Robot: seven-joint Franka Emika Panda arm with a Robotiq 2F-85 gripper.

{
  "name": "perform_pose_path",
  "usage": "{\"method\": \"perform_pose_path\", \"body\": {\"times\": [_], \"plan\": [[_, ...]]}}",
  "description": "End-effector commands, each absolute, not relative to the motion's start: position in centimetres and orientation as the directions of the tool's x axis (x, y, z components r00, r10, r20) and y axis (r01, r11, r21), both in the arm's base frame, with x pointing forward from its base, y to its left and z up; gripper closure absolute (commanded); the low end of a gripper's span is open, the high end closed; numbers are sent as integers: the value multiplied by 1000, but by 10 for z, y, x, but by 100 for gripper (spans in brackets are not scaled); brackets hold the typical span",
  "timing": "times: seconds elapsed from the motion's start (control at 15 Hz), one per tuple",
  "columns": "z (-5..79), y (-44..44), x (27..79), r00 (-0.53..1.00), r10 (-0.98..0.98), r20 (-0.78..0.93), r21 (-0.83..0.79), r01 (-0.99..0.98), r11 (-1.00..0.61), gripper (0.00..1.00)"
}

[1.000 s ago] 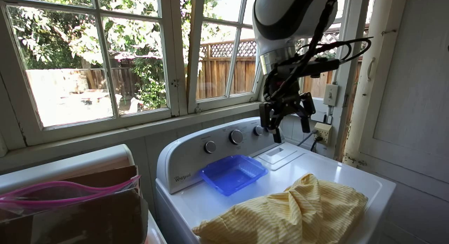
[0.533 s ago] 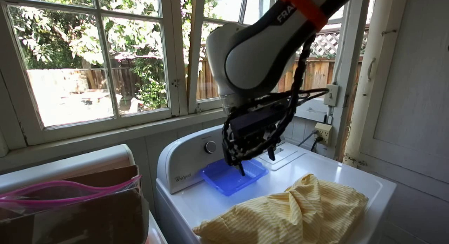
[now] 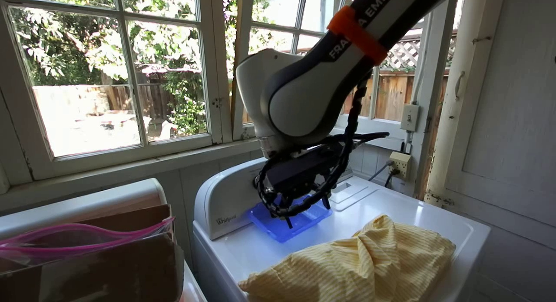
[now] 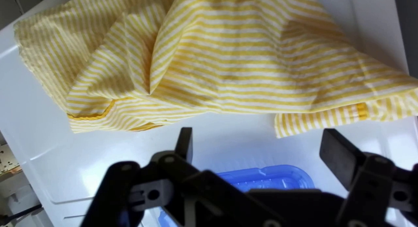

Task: Fold the yellow towel and move it to the right

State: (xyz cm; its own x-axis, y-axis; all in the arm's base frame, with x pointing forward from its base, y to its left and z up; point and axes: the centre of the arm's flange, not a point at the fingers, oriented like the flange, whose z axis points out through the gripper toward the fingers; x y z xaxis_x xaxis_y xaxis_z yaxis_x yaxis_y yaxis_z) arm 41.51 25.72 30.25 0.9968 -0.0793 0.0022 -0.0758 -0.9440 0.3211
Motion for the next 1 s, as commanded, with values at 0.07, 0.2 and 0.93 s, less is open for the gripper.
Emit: {"method": "perform_pose_path", "body": {"times": [0.07, 0.2, 0.93], "plan": [[272, 289, 421, 1000, 12, -12, 281, 15, -960, 0], [254, 311, 422, 1000, 23, -9, 275, 25, -961, 0], [185, 376, 429, 994, 105, -25, 271, 107, -957, 0]]}}
